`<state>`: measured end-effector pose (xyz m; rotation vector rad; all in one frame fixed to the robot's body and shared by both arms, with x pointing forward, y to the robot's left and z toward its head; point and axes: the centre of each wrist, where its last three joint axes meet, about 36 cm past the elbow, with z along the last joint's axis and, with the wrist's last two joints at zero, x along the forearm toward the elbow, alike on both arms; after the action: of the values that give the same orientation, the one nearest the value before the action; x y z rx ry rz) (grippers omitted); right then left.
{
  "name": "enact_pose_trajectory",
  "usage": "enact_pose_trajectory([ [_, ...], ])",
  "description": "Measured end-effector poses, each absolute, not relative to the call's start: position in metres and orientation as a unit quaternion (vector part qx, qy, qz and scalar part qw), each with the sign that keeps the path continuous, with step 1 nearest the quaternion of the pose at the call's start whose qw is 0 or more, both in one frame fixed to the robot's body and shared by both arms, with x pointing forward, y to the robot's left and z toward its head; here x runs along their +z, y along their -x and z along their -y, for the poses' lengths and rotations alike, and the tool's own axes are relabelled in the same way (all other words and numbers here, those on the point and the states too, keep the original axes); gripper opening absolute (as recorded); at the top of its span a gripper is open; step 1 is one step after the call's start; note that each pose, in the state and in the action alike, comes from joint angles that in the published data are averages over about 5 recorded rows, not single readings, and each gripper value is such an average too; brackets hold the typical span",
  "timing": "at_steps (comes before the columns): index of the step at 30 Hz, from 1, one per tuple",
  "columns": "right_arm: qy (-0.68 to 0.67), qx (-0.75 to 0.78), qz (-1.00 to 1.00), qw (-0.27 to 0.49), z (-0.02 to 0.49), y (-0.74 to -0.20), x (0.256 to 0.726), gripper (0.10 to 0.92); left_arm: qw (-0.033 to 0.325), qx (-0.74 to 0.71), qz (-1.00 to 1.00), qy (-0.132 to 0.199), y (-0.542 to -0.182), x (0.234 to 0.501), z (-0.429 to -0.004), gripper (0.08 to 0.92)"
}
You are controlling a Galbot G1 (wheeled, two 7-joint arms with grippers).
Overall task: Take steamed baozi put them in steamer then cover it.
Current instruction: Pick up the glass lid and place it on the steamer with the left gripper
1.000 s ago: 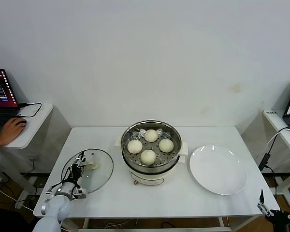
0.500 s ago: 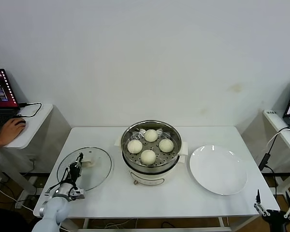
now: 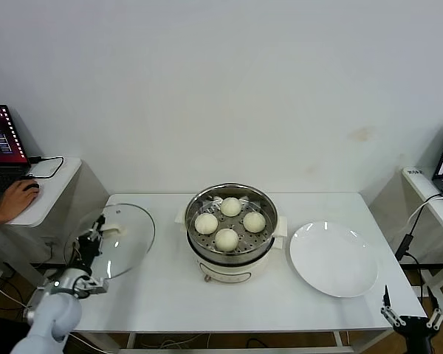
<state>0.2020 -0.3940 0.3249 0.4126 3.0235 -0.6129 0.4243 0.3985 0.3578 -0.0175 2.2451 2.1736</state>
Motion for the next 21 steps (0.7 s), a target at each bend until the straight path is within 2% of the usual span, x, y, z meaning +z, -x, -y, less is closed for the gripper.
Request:
enact_pose_trajectory([
  [6,-0.122,-0.195,-0.973,0.019,0.387,-0.205,0.327,0.823,0.044,0.685,-0.727,0.005,-0.425,0.412,-0.392,0.149],
  [11,-0.116,-0.192,-0.974,0.021,0.379,-0.208,0.324,0.823,0.071,0.679,-0.731,-0.011,-0.425,0.446,-0.37,0.149],
  [15,-0.112,-0.188,-0.976,0.02,0.372,-0.211,0.319,0.823,0.088,0.669,-0.737,-0.034,-0.426,0.458,-0.341,0.149],
  [21,-0.107,-0.181,-0.977,0.016,0.364,-0.216,0.31,0.822,0.104,0.655,-0.745,-0.075,-0.432,0.459,-0.288,0.149],
])
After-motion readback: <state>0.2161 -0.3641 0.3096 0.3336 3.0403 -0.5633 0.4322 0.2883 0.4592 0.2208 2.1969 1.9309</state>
